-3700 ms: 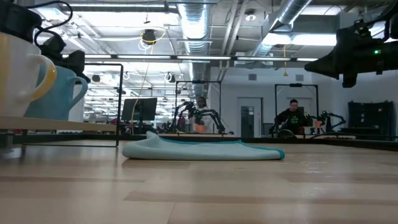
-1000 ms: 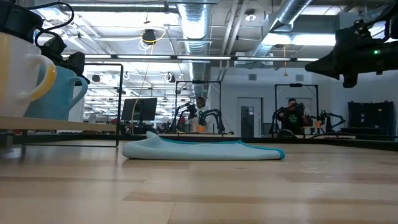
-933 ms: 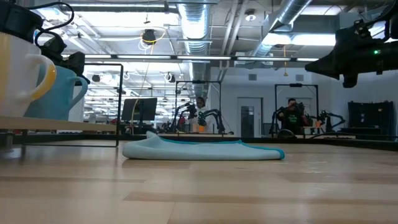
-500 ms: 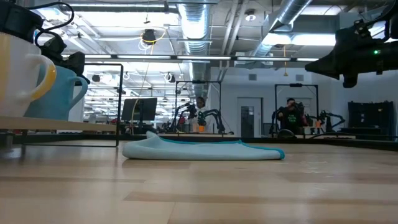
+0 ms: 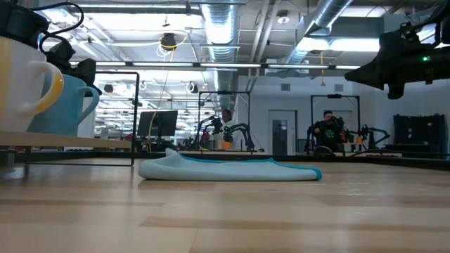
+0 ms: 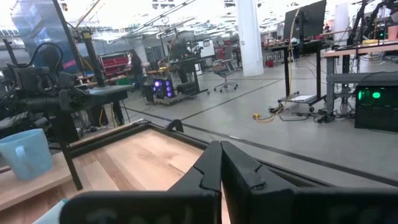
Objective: Stack small to large cups/mugs on shelf
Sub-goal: Return to Home Position
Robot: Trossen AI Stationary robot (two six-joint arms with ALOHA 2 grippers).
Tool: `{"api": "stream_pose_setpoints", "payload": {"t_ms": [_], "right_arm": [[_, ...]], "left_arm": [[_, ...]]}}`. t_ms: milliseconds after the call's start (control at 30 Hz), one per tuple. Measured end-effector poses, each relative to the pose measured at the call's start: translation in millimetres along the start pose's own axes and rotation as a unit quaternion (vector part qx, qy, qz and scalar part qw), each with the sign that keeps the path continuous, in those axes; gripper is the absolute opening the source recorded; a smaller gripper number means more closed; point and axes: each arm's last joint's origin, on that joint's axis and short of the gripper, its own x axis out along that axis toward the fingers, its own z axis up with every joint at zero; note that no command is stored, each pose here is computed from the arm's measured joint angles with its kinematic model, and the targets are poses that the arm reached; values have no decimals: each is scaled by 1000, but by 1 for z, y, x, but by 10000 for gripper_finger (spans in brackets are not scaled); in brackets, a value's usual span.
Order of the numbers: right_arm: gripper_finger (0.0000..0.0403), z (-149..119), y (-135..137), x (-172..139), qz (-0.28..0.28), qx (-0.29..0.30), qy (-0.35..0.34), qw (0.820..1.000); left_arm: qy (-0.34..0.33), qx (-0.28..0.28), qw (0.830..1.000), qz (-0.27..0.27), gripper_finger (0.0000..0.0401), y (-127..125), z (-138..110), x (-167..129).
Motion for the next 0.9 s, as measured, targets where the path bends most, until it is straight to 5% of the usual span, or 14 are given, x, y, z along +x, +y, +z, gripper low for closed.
{"api": "stream_pose_setpoints", "payload": {"t_ms": [900], "right_arm": [[29,0,0,0,0,0,0,1000]], "left_arm": [[11,0,1000,2,22,0,-1,0]]}}
